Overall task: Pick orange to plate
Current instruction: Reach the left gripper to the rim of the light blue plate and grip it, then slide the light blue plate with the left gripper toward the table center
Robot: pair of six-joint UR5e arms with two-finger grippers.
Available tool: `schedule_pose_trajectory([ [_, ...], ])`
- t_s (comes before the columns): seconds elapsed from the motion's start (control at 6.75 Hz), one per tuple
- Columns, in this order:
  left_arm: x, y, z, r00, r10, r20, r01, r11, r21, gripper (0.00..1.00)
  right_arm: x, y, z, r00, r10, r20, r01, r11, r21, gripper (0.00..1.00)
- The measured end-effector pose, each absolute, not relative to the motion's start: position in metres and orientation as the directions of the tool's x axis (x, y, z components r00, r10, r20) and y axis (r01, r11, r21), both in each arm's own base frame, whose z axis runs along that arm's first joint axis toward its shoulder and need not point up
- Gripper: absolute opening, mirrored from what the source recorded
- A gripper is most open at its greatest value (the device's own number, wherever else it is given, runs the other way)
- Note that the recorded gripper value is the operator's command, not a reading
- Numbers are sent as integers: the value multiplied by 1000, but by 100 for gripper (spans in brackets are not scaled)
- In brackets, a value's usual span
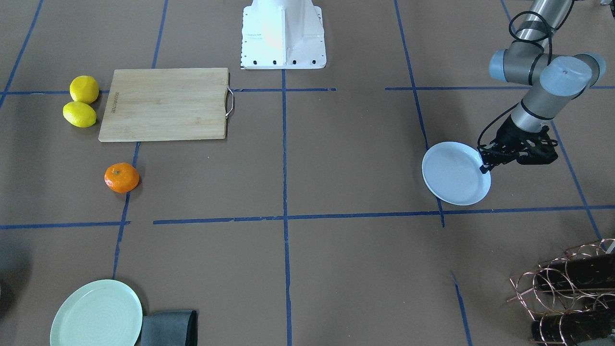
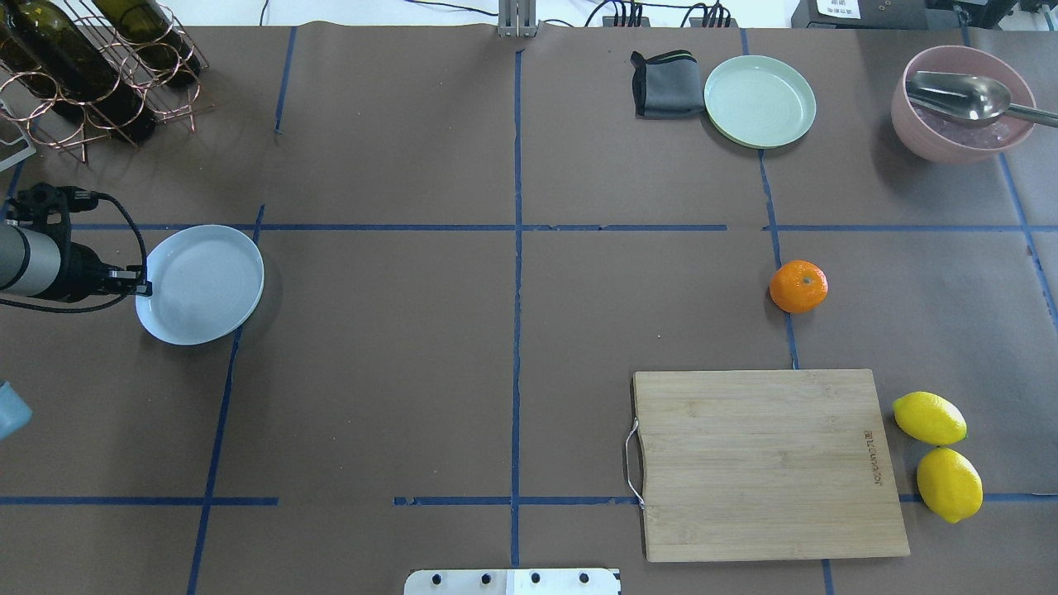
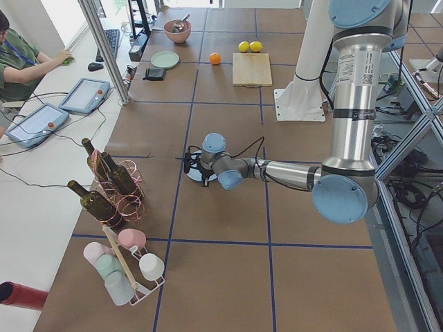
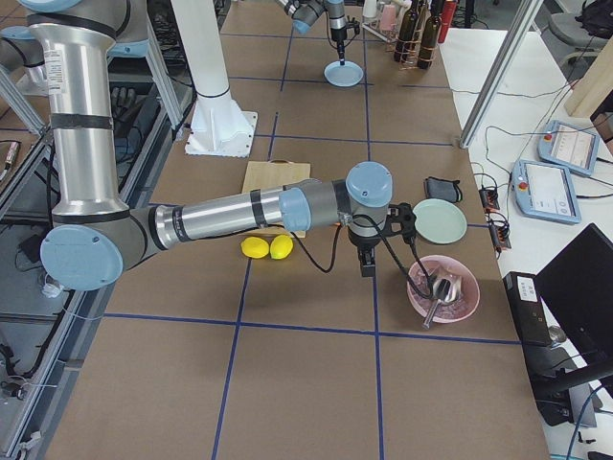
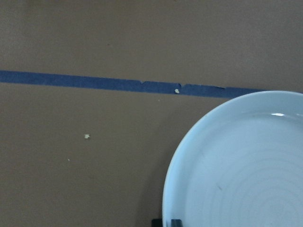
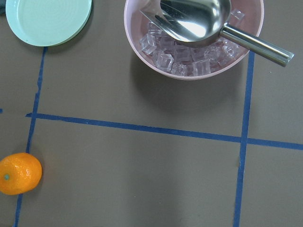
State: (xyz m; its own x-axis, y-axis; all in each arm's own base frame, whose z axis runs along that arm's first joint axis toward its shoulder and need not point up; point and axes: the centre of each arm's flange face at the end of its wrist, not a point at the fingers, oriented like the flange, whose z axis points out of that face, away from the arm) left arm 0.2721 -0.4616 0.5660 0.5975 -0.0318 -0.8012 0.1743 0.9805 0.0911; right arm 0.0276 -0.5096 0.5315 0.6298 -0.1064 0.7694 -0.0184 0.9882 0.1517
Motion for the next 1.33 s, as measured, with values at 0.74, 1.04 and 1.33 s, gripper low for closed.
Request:
schedule_pose_trajectory([
  [0.74,239,-544,419,476,-202,-856,217,970,-108,0,19,-510,530,628,-97,772,-16,990,138,100],
  [1.04,329,-541,337,423,-323,-847,264,938,-226,0,10,-509,522,624,-86,776,-21,992,127,100],
  [1.33,444,-500,276,385,-405,-829,285,907,-311,0,3,-509,515,621,-83,779,-21,992,122,100],
])
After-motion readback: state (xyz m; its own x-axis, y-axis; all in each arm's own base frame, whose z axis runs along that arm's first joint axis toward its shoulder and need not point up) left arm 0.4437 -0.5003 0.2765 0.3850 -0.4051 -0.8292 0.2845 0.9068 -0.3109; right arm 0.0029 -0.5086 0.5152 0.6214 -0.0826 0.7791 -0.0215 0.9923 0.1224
